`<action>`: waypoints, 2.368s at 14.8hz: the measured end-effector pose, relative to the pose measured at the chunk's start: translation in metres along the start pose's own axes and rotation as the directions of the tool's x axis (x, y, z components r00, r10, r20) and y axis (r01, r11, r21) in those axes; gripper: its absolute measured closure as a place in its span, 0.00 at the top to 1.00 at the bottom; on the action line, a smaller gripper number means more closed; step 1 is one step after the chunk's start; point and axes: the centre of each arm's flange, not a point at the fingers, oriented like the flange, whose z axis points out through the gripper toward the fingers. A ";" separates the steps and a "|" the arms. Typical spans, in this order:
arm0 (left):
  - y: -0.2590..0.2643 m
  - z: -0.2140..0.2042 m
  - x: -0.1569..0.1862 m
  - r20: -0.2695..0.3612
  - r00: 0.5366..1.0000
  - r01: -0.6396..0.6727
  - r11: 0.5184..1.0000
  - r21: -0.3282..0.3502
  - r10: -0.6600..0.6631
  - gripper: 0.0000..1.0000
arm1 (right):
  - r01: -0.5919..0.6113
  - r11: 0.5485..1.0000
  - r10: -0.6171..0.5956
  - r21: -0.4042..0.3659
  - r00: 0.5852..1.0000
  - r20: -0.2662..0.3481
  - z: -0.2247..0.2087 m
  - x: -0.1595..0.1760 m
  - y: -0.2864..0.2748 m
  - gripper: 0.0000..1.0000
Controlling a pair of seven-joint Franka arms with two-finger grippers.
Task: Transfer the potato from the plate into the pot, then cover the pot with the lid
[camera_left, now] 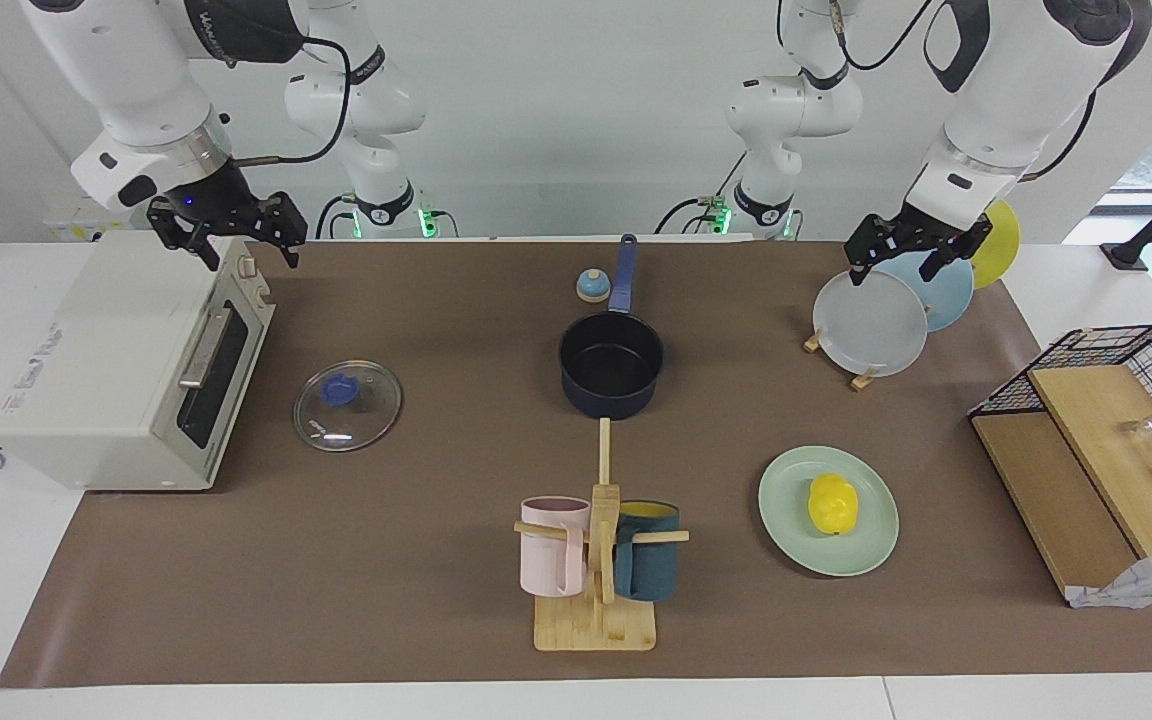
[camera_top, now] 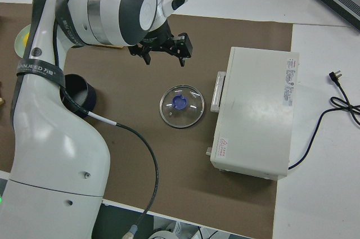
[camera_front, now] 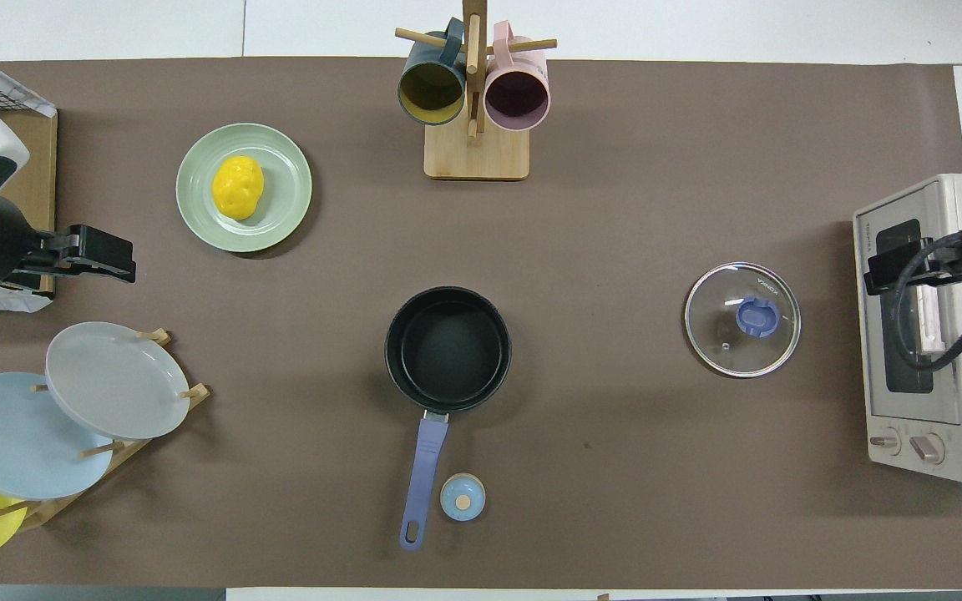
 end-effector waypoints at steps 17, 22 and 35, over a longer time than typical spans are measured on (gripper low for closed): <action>0.009 0.055 0.049 0.001 1.000 0.005 0.998 -0.057 -0.005 1.00 | 0.000 1.000 0.000 0.000 1.000 0.000 0.000 0.000 0.000 1.00; 0.023 0.157 0.137 0.019 1.000 -0.007 0.999 -0.048 0.008 1.00 | 0.000 1.000 0.000 0.002 1.000 0.000 0.002 0.000 0.000 1.00; 0.026 0.254 0.205 -0.043 0.997 -0.057 0.997 0.042 0.059 1.00 | 0.153 0.988 -0.152 0.001 0.985 -0.081 0.212 0.023 -0.030 1.00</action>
